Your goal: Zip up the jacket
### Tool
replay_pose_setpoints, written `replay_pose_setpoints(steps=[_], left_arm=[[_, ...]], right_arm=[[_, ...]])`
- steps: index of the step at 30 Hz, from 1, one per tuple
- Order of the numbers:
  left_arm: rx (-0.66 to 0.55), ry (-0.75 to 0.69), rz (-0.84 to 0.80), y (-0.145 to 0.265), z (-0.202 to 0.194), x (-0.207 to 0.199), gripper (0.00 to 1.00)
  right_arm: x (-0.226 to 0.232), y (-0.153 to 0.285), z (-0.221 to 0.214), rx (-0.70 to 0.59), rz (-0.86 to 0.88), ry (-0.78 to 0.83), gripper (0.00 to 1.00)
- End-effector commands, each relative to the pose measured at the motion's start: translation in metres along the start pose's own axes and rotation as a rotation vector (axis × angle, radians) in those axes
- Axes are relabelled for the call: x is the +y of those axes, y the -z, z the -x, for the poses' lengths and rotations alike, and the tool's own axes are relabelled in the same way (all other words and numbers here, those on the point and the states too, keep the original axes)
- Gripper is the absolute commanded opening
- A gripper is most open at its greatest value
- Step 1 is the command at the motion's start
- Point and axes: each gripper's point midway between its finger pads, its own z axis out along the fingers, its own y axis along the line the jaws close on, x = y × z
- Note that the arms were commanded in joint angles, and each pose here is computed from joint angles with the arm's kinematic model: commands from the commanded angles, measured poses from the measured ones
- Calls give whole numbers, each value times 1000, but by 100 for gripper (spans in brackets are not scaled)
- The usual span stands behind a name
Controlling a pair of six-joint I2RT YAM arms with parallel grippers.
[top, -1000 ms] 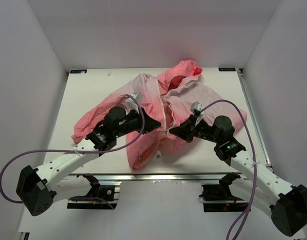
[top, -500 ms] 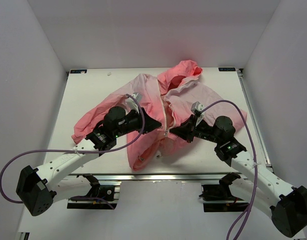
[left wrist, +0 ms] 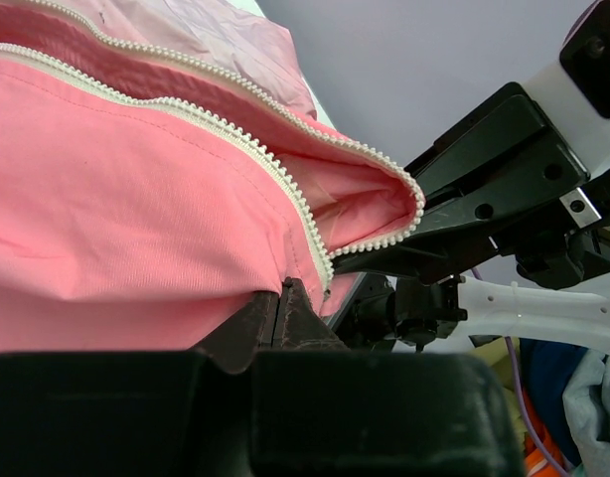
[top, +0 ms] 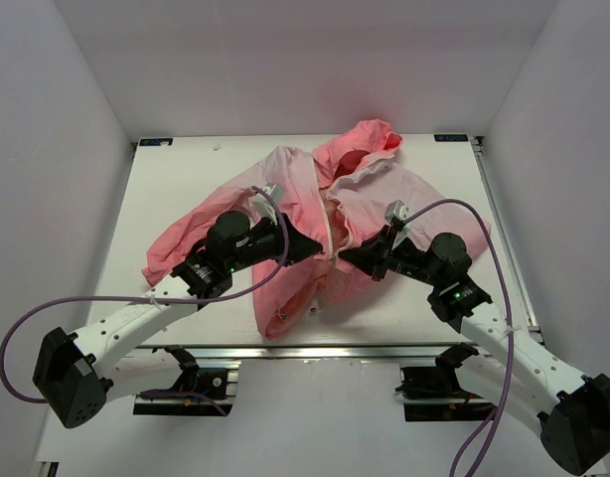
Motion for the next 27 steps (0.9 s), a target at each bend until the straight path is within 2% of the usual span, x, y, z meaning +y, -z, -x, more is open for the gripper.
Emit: replay_pose_setpoints(steps=[1, 8, 12, 20, 27], left_arm=[[-1, -13, -41, 1, 4, -9, 0], [23, -12, -27, -1, -1, -5, 0], [22, -16, -33, -1, -1, -6, 0], [2, -29, -41, 3, 2, -8, 0], [8, -39, -53, 0, 1, -8, 0]], right_arm=[[4, 0, 34, -121, 1, 79, 0], [4, 0, 38, -136, -6, 75, 0], [3, -4, 28, -53, 2, 26, 0], [3, -4, 12, 35, 10, -13, 0], [9, -3, 14, 12, 40, -28, 0]])
